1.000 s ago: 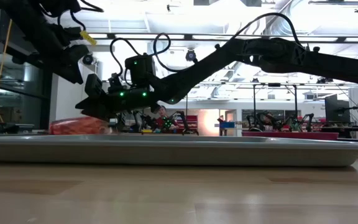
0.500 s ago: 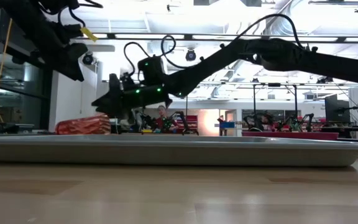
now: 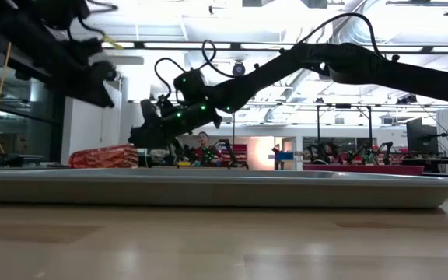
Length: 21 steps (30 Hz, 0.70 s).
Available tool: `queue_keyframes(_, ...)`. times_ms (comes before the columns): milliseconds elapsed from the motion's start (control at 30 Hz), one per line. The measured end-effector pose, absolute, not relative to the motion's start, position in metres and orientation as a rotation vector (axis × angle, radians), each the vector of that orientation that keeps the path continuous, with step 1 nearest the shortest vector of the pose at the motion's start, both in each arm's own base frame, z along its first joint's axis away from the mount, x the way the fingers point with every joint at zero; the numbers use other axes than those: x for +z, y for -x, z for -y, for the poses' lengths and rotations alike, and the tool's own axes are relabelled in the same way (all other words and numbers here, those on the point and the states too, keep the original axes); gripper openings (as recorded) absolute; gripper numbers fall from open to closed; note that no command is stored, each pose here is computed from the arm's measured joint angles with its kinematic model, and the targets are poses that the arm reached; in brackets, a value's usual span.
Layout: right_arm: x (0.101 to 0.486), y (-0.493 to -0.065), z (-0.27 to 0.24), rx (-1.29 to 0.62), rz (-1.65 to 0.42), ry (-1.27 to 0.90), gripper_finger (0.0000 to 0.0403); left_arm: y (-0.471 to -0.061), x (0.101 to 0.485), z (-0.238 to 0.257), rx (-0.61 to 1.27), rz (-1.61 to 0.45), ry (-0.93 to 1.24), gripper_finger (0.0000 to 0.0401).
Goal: Pick and place plate/cup/fork/spoon on tray
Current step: Adjust the brown cup
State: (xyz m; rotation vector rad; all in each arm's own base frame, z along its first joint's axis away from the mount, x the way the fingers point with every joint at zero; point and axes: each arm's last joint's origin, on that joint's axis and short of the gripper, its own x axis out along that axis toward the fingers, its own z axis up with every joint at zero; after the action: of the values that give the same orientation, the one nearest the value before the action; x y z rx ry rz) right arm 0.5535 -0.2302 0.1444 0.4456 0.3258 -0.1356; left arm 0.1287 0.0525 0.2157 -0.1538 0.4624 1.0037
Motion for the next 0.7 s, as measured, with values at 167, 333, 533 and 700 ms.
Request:
queue_keyframes(167,0.153,-0.560,0.223,-0.150,-0.231,-0.471,0.0119,-0.123,0.240,-0.050,0.924,-0.295,0.148,0.0123)
queue_keyframes(333,0.155,-0.562,0.222,-0.218,-0.180,-0.508,0.0119,-0.112,0.248,-0.045,0.820,-0.218,0.210,0.0123)
queue_keyframes(533,0.158,-0.563,0.222,-0.318,-0.129,-0.477,0.0119,-0.101,0.257,-0.041,0.788,-0.126,0.225,0.0123)
queue_keyframes(700,0.150,-0.560,0.230,-0.328,-0.154,-0.533,0.0128,-0.099,0.260,-0.040,0.783,-0.081,0.246,0.0123)
